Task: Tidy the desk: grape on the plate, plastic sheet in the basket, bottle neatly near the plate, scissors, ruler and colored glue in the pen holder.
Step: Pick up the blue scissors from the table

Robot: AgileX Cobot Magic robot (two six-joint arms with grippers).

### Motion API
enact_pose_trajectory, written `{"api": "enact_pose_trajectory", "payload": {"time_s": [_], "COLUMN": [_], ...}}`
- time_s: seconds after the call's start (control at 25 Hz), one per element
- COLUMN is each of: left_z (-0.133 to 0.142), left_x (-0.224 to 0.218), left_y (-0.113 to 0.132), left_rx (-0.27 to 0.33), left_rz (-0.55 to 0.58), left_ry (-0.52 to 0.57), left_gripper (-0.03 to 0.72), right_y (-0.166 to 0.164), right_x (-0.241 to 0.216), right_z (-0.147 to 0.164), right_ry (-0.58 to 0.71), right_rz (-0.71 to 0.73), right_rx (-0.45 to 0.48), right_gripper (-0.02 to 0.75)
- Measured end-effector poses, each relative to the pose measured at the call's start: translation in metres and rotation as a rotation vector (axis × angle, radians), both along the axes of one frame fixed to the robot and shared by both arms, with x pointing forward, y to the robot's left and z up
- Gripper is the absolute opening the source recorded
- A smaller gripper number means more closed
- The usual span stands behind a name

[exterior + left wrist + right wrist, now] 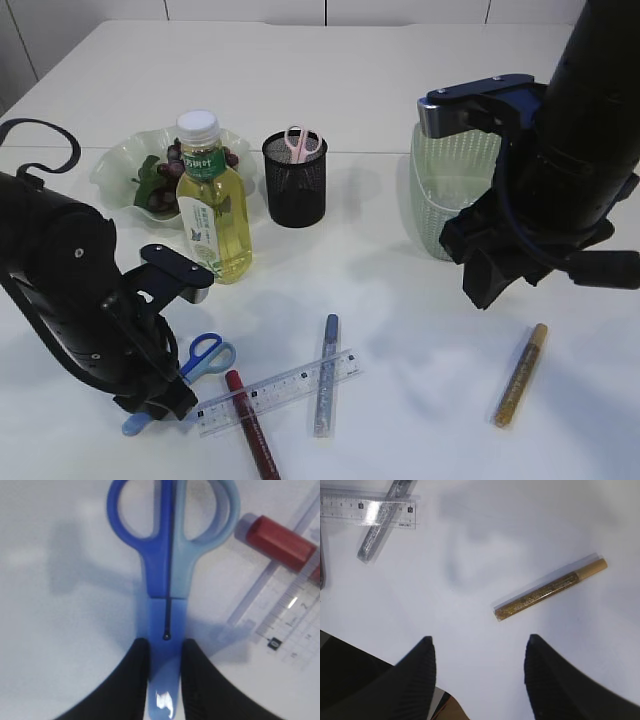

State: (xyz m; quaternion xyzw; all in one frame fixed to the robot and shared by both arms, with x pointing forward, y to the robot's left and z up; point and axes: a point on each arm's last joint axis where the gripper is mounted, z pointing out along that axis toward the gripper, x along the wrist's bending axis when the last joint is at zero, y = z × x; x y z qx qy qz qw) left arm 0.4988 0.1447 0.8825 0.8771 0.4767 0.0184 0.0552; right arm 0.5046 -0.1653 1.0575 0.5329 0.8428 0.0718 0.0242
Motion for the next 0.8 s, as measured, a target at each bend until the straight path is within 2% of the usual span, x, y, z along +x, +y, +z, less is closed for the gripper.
{"api": "enact_pose_trajectory", "payload": {"time_s": [0.4,0.8], "left_z": [0.000,0.012], "left_x": [0.000,0.001], "left_y": [0.000,0.000], "left_rx": [-0.002,-0.027], "left_rz": [0.002,0.003], "left_ry": [-0.003,-0.046], "left_gripper": [0.144,0.143], "right_y": [0.000,0.000], "right_x": [0.000,0.000], "right_z": [0.000,0.000], "right_ry": [0.000,0.000], "right_rz": [0.000,0.000], "right_rx": [0.000,0.000], "right_gripper": [0.448,0.446]}}
